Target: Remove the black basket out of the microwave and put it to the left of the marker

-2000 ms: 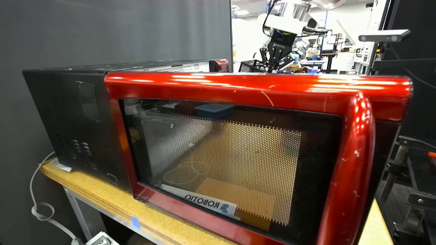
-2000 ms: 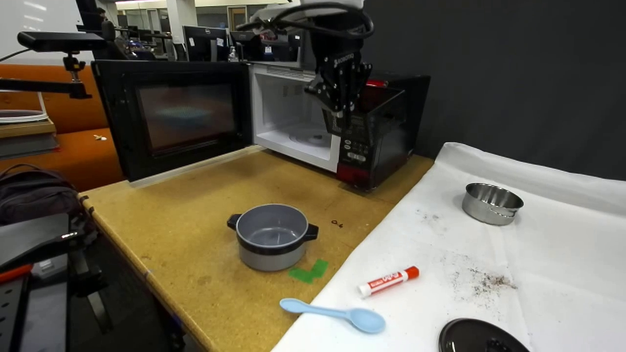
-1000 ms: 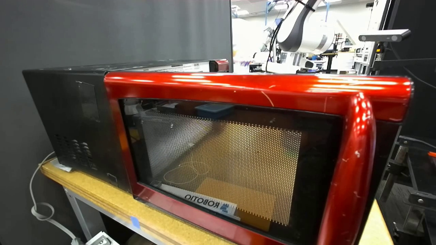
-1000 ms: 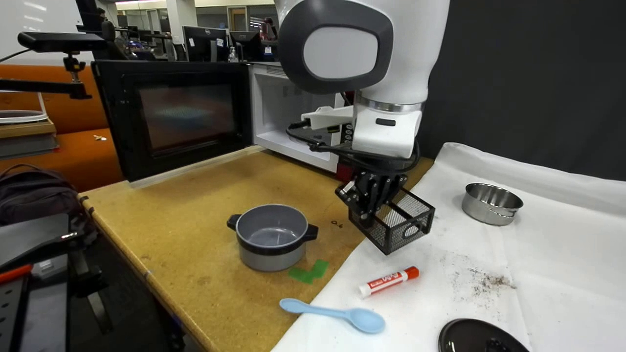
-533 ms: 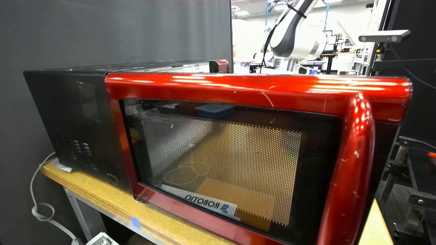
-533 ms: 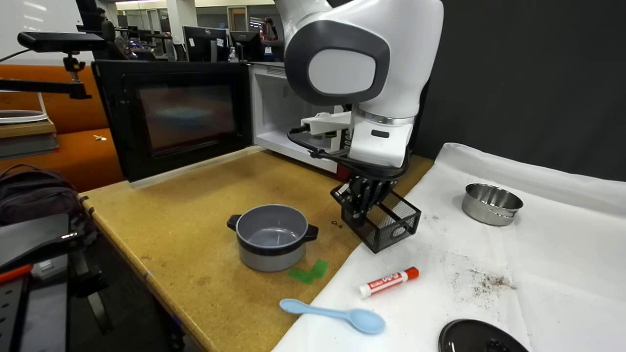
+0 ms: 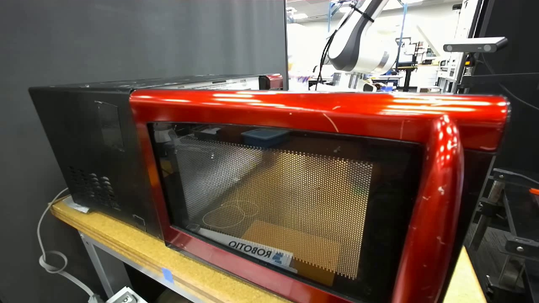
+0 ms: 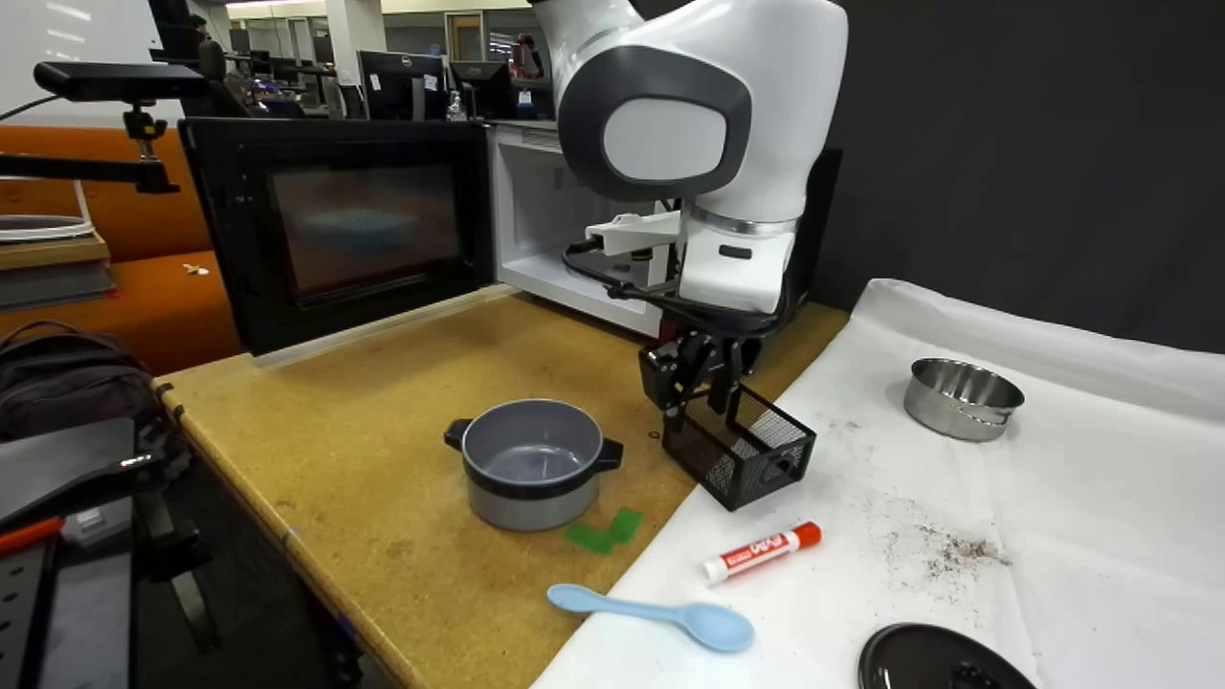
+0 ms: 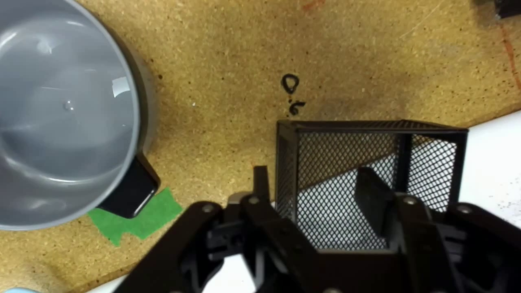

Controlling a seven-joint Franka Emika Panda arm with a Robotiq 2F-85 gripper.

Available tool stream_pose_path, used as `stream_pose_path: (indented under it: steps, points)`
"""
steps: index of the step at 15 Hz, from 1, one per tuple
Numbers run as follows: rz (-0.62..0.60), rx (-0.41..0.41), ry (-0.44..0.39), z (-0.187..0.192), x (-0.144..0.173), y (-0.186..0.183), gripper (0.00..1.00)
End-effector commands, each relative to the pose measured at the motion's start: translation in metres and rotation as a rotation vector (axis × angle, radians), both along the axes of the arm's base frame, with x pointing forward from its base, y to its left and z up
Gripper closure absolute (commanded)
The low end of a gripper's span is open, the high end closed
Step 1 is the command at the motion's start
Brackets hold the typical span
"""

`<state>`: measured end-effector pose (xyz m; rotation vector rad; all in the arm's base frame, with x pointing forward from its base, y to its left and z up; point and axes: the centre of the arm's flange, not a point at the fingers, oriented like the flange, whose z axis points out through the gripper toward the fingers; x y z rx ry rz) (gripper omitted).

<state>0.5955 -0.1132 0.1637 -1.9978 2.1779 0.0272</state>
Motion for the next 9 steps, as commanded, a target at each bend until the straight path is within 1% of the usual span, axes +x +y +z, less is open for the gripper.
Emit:
stream_pose_path:
  steps: [1,2,3,4,9]
  points:
    - [-0.005,-0.018,-0.018,0.025,-0.01,0.009,0.12]
    - [-0.002,-0.028,-0.029,0.036,-0.015,0.011,0.05]
    - [-0.001,-0.037,-0.04,0.048,-0.019,0.013,0.01]
    - [0.002,-0.049,-0.053,0.062,-0.024,0.015,0.0]
    - [0.017,-0.123,-0.102,0.13,-0.043,0.03,0.0]
